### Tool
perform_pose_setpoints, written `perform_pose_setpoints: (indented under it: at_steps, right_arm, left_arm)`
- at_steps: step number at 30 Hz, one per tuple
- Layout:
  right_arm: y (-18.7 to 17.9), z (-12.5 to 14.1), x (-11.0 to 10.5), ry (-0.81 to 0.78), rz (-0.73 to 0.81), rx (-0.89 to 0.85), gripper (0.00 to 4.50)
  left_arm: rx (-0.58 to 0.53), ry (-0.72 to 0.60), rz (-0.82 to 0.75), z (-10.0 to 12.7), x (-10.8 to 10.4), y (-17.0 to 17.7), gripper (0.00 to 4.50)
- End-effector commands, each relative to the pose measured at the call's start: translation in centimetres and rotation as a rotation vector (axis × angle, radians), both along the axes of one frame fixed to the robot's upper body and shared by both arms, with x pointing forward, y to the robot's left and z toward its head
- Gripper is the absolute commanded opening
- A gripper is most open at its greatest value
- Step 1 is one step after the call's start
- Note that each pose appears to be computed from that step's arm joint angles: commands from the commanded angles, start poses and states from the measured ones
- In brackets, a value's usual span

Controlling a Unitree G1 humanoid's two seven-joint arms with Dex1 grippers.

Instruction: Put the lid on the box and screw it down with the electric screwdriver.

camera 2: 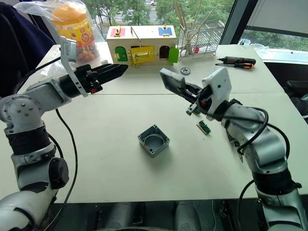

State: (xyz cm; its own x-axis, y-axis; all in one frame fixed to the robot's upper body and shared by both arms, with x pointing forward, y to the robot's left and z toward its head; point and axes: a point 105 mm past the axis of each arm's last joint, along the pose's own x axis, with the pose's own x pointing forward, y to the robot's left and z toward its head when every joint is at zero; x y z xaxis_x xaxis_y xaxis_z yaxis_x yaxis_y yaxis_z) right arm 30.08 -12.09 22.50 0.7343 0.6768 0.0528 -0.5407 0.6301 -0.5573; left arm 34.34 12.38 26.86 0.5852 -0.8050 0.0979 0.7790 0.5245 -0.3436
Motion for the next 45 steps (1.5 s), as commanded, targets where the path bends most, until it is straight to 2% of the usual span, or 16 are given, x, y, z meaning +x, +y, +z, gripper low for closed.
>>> perform_pose_setpoints:
  at_steps: [1, 3, 5, 8, 10, 19, 31, 44, 45]
  right_arm:
    - [1.1, 0.4, -2.2, -0.284, 0.009, -0.207, 0.13]
    - [1.6, -1.3, -3.1, -0.384, 0.014, -0.353, 0.13]
    - [1.9, -2.4, -3.8, -0.448, 0.022, -0.427, 0.13]
    - [2.1, -5.3, -5.3, -0.569, 0.021, -0.617, 0.13]
    - [2.0, -6.2, -5.5, -0.59, 0.011, -0.658, 0.13]
    - [4.0, -8.2, -5.9, -0.625, -0.004, -0.677, 0.13]
    - [4.3, -10.4, -5.8, -0.589, -0.012, -0.719, 0.13]
    - [4.6, -12.3, -6.6, -0.559, 0.042, -0.734, 0.13]
    - [4.6, -12.2, -6.7, -0.557, 0.044, -0.729, 0.63]
  left_arm:
    - [0.024, -0.007, -0.029, -0.5, -0.4, -0.6, 2.05]
    - [0.045, -0.001, -0.039, -1.2, -0.4, -1.1, 0.99]
    - [0.06, 0.0, -0.046, -1.7, -0.3, -1.3, 0.02]
    - [0.114, 0.025, -0.092, -3.0, -0.2, -2.1, 0.02]
    - [0.152, 0.021, -0.109, -3.6, -0.1, -2.5, 0.02]
    - [0.421, -0.074, -0.244, -7.4, -0.9, -4.8, 0.02]
    - [0.49, -0.126, -0.375, -8.2, -1.5, -5.9, 0.02]
    - [0.643, -0.178, -0.503, -11.6, -2.6, -6.8, 0.02]
    - [0.662, -0.183, -0.509, -12.0, -2.7, -6.8, 0.0]
